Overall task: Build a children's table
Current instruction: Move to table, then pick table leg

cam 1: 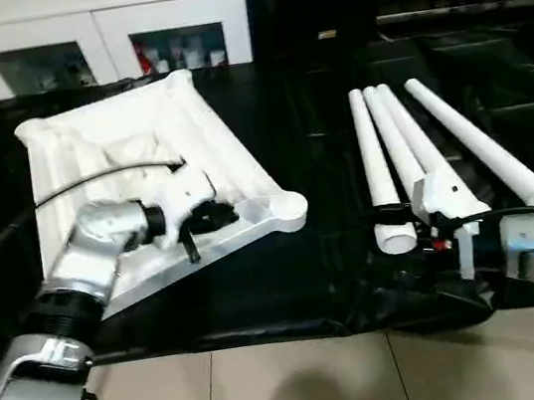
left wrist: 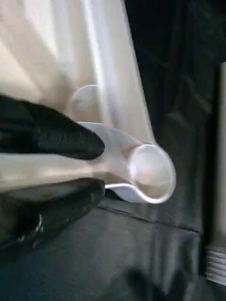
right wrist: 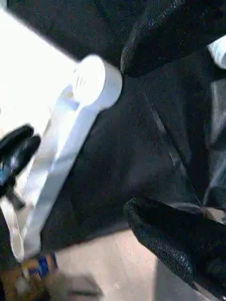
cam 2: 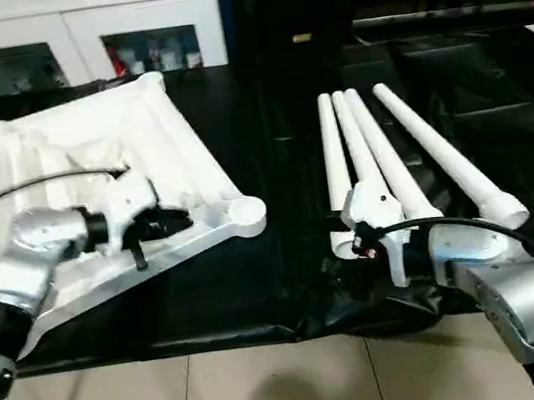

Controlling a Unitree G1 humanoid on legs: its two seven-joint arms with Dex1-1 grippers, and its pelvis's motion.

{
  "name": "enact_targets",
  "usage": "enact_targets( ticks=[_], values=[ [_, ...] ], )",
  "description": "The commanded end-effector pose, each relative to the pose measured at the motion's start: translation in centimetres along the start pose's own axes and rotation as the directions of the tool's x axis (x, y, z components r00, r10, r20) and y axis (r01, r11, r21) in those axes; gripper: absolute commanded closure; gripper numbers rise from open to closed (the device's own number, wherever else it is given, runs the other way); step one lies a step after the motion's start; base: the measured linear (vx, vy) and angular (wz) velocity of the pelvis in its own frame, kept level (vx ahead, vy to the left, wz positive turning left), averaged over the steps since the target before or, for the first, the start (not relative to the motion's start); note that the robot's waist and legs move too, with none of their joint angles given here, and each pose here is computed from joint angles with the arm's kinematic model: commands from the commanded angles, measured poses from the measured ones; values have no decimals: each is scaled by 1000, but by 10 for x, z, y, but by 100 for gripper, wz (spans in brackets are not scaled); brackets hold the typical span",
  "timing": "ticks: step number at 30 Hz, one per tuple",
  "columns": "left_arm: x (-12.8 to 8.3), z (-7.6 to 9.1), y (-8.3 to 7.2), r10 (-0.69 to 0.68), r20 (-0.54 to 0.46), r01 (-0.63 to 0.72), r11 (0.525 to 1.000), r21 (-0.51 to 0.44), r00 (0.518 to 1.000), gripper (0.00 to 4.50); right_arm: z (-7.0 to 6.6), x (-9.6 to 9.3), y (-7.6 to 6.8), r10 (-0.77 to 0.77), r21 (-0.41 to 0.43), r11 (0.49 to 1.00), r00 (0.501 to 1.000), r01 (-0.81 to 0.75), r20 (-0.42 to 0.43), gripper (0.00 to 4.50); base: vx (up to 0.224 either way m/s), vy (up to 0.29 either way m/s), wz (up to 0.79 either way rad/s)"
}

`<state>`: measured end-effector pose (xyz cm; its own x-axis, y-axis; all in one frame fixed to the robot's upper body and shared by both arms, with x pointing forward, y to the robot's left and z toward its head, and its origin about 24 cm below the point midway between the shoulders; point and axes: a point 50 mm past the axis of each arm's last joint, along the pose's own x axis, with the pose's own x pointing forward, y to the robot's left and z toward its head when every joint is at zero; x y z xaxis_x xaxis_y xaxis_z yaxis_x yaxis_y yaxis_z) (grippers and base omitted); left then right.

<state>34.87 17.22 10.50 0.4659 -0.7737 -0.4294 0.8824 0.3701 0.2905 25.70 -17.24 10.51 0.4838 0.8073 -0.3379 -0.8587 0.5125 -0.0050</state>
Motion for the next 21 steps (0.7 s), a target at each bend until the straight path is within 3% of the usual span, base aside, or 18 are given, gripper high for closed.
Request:
enact_targets(
  ticks=[1,4,6,10,12,13,16,21],
  values=[
    [-10,14,7,40,89,-38,999,-29,995,310,7,5,-15,-150,53,987,988,153,-44,0,0,0,0],
    [-16,23,8,58,141,-50,997,-60,988,281,7,13,-28,-247,146,953,961,264,-123,0,0,0,0],
    [-20,29,0,56,172,-43,996,-77,984,271,13,27,-41,-342,225,900,924,374,-170,0,0,0,0],
    [-17,32,-19,42,156,-29,996,-88,987,231,27,44,-63,-469,250,825,861,507,-198,0,0,0,0],
    [-17,32,-23,35,155,-22,996,-88,987,224,29,47,-67,-486,256,811,849,527,-209,0,0,0,0],
    [-16,32,-31,22,151,-8,995,-98,988,213,30,51,-75,-520,269,774,818,573,-247,0,0,0,0],
    [-16,36,-38,11,149,3,996,-94,989,181,25,53,-84,-553,256,733,772,630,-315,0,0,0,0],
    [-15,44,-53,-15,167,34,993,-114,986,149,14,60,-94,-562,306,674,735,673,-379,0,0,0,0]
  ],
)
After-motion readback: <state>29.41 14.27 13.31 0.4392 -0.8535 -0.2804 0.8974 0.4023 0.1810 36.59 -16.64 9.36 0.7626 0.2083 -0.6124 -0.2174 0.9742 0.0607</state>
